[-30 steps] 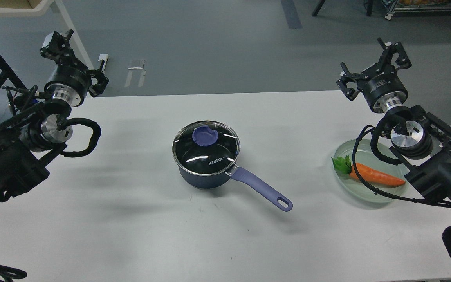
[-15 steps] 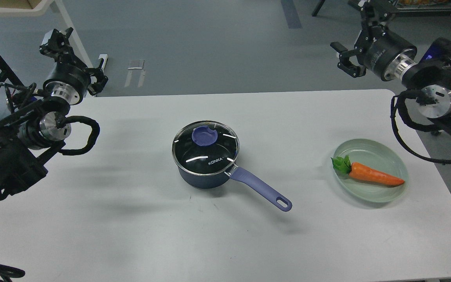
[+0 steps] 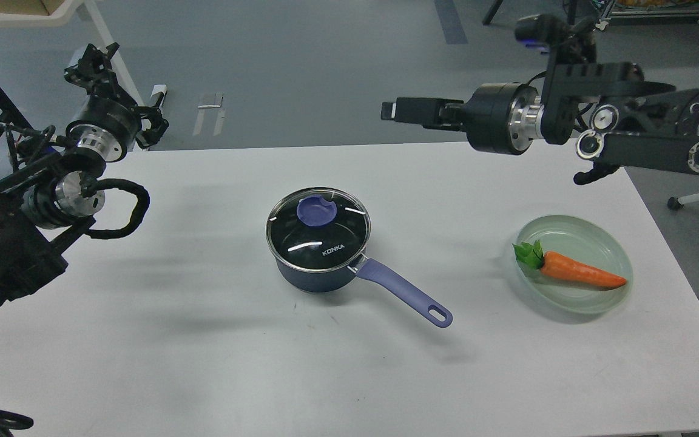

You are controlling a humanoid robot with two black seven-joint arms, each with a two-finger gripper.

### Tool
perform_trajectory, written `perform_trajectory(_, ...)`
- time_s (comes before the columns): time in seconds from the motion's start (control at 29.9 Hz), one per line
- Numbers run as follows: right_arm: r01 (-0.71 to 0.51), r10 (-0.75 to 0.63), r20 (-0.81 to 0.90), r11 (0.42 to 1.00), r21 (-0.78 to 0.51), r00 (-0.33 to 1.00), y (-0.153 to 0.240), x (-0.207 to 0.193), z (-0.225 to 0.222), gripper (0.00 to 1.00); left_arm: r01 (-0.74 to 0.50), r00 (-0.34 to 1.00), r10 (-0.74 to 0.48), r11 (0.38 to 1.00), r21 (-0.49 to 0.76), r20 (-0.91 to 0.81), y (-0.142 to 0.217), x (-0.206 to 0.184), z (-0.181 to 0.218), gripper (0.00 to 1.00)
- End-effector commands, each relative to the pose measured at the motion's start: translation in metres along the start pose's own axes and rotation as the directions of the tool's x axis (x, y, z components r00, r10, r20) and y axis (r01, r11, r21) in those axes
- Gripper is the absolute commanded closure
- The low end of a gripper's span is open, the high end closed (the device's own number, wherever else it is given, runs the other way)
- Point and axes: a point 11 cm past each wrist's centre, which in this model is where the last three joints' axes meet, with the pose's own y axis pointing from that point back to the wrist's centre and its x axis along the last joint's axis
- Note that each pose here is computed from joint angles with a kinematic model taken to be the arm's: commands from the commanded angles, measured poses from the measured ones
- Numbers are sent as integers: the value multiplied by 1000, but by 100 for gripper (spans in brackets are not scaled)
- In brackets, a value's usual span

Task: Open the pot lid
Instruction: 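Reach the right gripper down and grasp the purple saucepan handle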

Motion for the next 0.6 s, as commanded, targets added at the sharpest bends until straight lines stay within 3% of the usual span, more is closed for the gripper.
perform_trajectory(0.0, 127, -128, -127, 992, -18, 984, -14, -29, -16, 4, -3, 1000, 3, 1000, -2, 2, 0, 1, 1, 1)
perform_trajectory(0.2, 305, -299, -246, 952, -13, 922, -28, -79, -33, 8, -3, 1000, 3, 1000, 0, 10, 2, 4, 0, 1)
perform_trajectory(0.3, 377, -371, -299, 925, -41, 879, -30, -101, -30, 22, -3, 1000, 3, 1000, 2, 14, 2, 4, 1, 1)
perform_trajectory(0.57, 458, -453, -306, 887, -60, 837, -23, -126, -35, 41, 25, 1000, -25, 1000, 0, 4, 2, 2, 2, 1)
